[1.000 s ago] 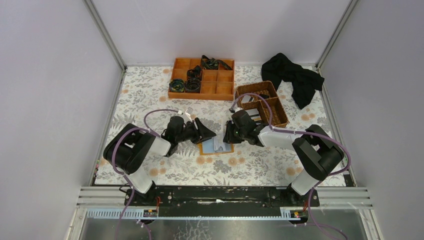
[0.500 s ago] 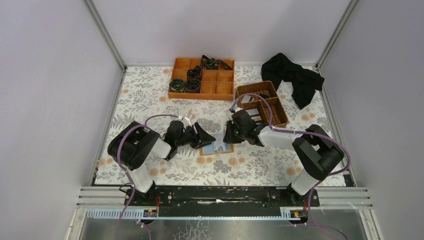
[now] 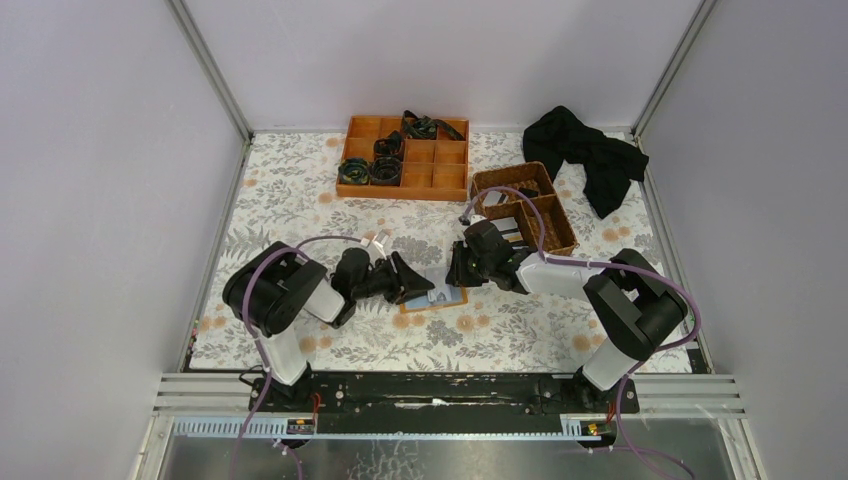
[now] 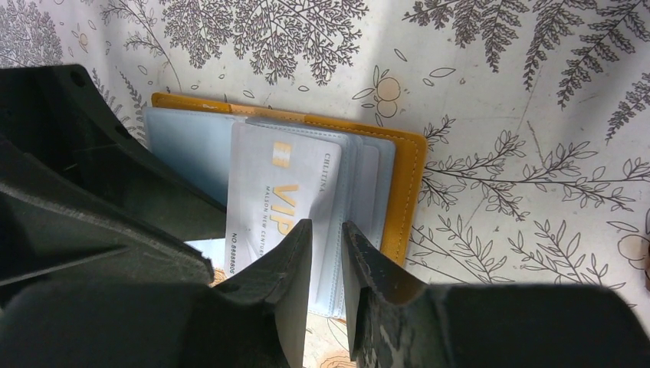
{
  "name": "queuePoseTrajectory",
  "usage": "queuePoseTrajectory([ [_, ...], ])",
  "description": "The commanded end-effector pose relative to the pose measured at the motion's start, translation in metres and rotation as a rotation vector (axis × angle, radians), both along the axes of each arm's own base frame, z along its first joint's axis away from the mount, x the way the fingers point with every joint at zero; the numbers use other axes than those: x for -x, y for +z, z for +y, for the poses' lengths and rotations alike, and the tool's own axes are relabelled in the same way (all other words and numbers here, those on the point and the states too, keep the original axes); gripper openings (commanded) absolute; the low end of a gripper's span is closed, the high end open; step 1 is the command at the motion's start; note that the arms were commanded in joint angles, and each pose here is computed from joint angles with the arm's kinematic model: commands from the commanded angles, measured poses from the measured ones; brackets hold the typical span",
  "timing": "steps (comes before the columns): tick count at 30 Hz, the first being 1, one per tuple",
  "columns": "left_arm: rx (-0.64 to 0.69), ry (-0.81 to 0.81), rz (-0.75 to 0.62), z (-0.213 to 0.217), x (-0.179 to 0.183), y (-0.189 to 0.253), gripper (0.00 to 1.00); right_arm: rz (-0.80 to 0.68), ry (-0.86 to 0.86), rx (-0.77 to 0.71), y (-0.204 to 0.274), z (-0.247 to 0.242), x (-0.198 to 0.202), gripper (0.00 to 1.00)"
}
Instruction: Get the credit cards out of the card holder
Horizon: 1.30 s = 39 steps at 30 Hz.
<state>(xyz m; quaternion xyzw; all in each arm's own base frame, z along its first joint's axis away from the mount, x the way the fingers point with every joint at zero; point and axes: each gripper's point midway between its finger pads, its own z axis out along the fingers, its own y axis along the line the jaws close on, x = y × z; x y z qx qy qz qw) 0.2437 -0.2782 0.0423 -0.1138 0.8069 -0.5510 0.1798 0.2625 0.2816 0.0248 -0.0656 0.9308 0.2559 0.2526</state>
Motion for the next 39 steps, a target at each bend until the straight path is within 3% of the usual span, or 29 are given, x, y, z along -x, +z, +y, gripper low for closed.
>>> queuePoseTrajectory([
  [1,0.022,0.018,-0.043,0.005,0.008,0.010,0.50,0.037,-0.002,0.009,-0.011,-0.004,0.006,0.28],
  [14,0.004,0.007,-0.038,0.000,0.010,0.002,0.46,0.047,-0.003,0.005,-0.014,-0.006,0.009,0.27],
  [20,0.028,0.006,-0.042,-0.003,0.009,0.007,0.24,0.049,-0.014,0.010,-0.016,-0.007,0.009,0.27],
  [23,0.019,0.004,-0.040,-0.002,0.012,0.006,0.06,0.045,-0.014,0.002,-0.014,-0.006,0.007,0.27],
  [25,0.011,0.004,-0.042,-0.001,0.012,0.006,0.00,0.067,-0.011,0.012,-0.022,-0.006,0.010,0.28],
  [39,-0.052,0.050,-0.020,0.028,0.017,-0.003,0.00,0.073,-0.033,0.011,-0.027,-0.015,-0.001,0.27],
])
